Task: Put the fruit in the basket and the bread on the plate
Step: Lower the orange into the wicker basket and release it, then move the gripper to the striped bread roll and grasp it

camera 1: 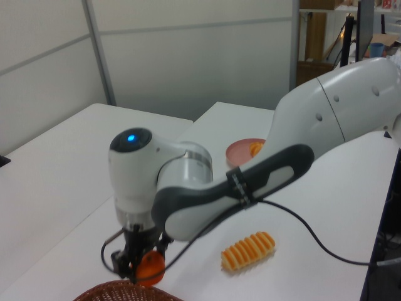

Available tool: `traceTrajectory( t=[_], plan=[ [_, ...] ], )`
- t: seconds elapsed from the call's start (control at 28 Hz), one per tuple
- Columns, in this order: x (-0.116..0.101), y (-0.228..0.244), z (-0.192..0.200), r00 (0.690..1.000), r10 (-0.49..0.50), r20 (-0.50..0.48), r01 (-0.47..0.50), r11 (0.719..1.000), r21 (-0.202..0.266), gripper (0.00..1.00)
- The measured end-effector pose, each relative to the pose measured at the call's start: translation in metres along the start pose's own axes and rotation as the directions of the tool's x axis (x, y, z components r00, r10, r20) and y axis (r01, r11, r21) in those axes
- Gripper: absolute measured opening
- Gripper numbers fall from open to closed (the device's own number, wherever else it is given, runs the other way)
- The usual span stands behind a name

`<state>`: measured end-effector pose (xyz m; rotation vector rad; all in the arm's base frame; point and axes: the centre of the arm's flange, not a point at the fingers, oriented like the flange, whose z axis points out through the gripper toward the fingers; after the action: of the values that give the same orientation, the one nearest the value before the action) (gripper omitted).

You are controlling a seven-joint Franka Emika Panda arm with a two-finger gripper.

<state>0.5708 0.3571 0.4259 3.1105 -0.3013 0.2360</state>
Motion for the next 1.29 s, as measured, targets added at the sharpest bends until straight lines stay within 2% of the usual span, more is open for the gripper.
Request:
traceTrajectory(
  t=[0.11, 0.32, 0.54, 0.61, 0.79, 0.89, 1.0, 1.14, 1.29],
  plan=[
    [-0.011, -0.013, 0.005, 1.000, -0.012, 0.006, 0.012, 1.000, -0.001, 0.81],
    [-0.022, -0.027, 0.019, 0.999, -0.026, 0.022, 0.027, 1.000, -0.011, 1.00],
    [-0.022, -0.028, 0.020, 0.999, -0.028, 0.030, 0.029, 0.999, -0.020, 1.00],
    [-0.023, -0.026, 0.020, 0.999, -0.027, 0.043, 0.029, 0.999, -0.037, 1.00],
    [-0.027, -0.013, 0.009, 0.995, -0.028, 0.101, 0.039, 0.993, -0.111, 1.00],
    [-0.029, 0.009, -0.007, 0.987, -0.096, 0.130, 0.113, 0.985, -0.133, 1.00],
    [-0.030, 0.044, -0.020, 0.959, -0.236, 0.157, 0.256, 0.959, -0.123, 1.00],
    [-0.019, 0.095, -0.031, 0.919, -0.353, 0.173, 0.374, 0.922, -0.103, 1.00],
    [0.005, 0.147, -0.035, 0.851, -0.489, 0.192, 0.510, 0.857, -0.072, 1.00]
  ],
)
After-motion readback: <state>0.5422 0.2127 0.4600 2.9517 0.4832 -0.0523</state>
